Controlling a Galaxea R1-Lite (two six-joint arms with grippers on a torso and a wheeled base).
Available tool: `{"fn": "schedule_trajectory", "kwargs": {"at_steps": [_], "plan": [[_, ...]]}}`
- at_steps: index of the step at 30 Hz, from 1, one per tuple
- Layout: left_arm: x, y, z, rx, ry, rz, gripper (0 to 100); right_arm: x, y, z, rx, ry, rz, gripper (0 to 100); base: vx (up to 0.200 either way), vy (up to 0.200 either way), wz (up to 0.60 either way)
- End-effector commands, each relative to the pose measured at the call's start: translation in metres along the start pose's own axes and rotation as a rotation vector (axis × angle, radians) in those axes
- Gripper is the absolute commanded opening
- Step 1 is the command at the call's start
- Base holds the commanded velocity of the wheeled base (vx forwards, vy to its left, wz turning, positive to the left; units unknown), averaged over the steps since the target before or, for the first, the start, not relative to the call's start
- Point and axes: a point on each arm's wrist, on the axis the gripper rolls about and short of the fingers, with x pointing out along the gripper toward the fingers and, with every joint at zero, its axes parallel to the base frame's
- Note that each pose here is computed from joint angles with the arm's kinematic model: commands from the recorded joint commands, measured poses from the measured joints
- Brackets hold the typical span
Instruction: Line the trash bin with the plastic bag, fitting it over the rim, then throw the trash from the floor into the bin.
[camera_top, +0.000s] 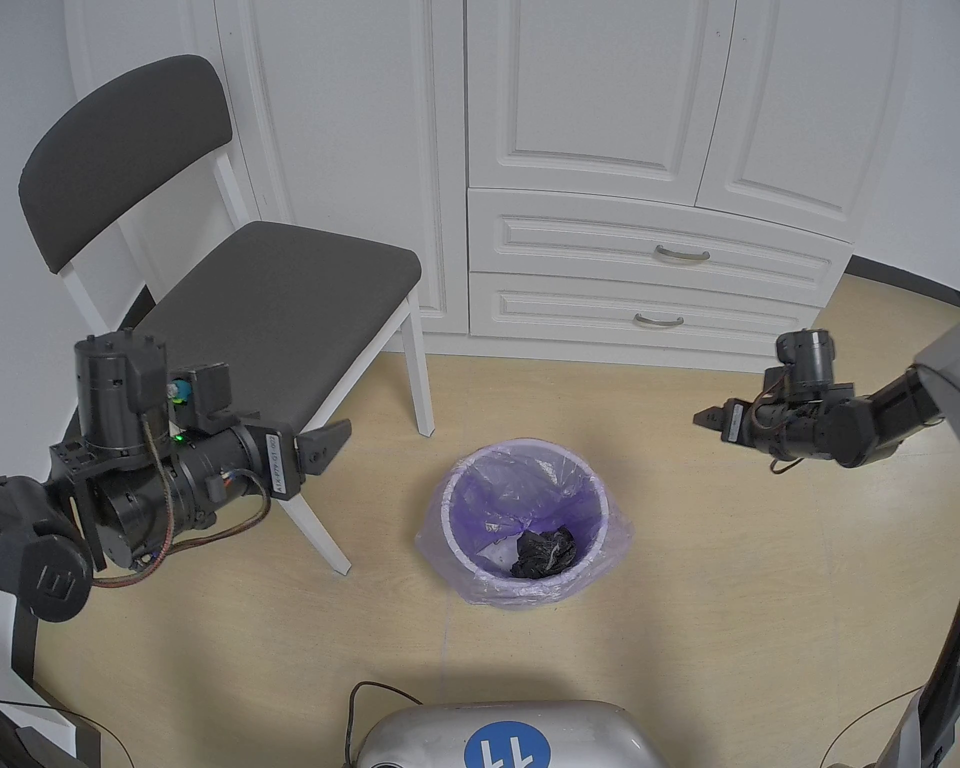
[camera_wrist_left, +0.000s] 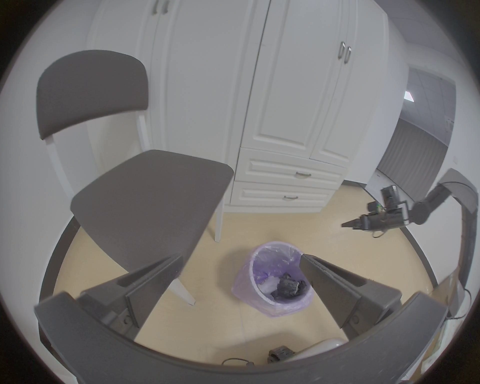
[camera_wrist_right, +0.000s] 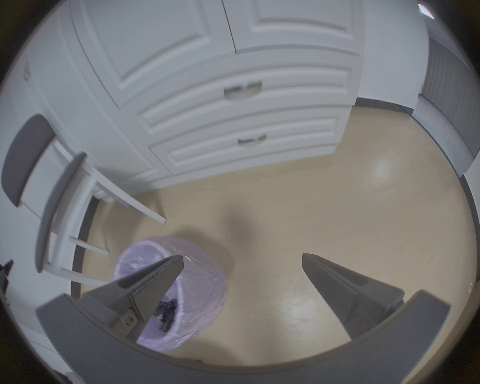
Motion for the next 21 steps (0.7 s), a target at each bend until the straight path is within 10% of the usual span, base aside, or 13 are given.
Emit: {"fn": "schedule_trajectory", "kwargs": {"at_steps": [1, 12, 21], "plan": [[-0.045, 0.025, 0.030, -0.054, -0.173, 0.084, 100, -0.115, 0.000, 0.036, 0.039, -0.219, 0.005, 100, 0.000, 0.000, 0.00], [-0.111, 0.069, 0.059, -0.022, -0.399, 0.331, 100, -0.283, 0.001, 0.067, 0.015, -0.673, -0.005, 100, 0.000, 0.000, 0.00], [-0.181, 0.054, 0.053, 0.006, -0.569, 0.295, 100, -0.383, -0.015, 0.003, -0.134, -0.874, -0.011, 100, 0.000, 0.000, 0.00]]}}
